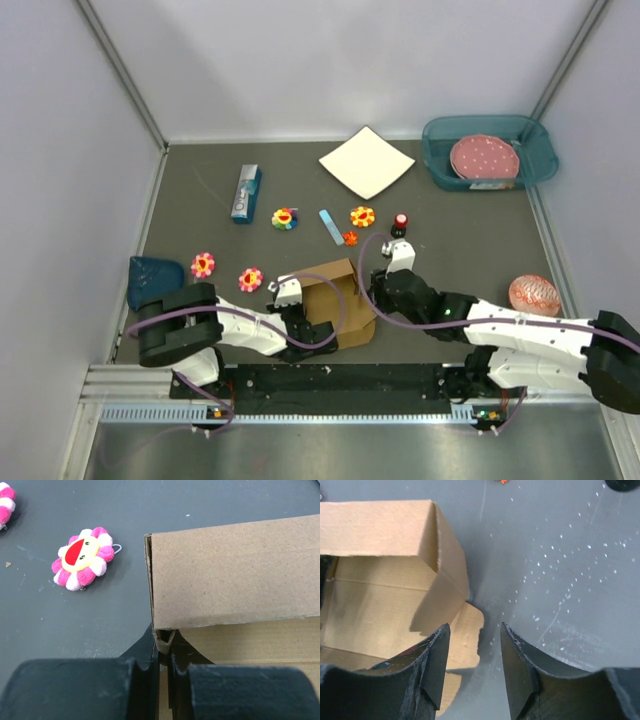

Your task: Fold the paper box

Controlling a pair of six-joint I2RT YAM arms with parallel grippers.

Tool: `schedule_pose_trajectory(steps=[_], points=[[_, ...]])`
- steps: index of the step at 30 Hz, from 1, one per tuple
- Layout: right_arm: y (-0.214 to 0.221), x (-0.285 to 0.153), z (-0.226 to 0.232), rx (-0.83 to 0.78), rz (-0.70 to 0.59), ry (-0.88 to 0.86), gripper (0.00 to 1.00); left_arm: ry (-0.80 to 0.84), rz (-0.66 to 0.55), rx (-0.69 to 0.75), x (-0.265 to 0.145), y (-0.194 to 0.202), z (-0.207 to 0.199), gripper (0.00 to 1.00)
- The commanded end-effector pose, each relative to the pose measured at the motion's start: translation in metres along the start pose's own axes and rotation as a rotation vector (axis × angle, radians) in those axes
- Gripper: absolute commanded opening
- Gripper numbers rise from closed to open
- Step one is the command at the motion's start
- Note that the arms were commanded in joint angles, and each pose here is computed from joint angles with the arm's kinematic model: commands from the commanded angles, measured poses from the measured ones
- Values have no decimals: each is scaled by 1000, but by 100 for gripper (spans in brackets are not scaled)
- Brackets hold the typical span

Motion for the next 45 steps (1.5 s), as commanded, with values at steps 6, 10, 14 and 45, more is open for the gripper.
schedule_pose_trajectory(steps=[6,10,14,45], points=[[-29,21,22,-21,-140,-92,50,17,31,12,-9,-11,0,0],[-25,29,25,-29,-132,-107,50,26,33,18,-11,-15,2,0],[-23,33,27,-26,-139,-118,50,35,35,28,-13,-19,3,0],[-4,68,14,-103,-107,134,8,178,156,195,-30,-46,-33,0]])
Point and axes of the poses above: each gripper's point midway between its finger pads, its own x axis out along the fingers, its own z axis along the line the jaws close on, y = z × x, the point moved 9 cm from there along -x, back along the fingers, and after that the axes turned 6 degrees about -x, right-handed, at the moved point
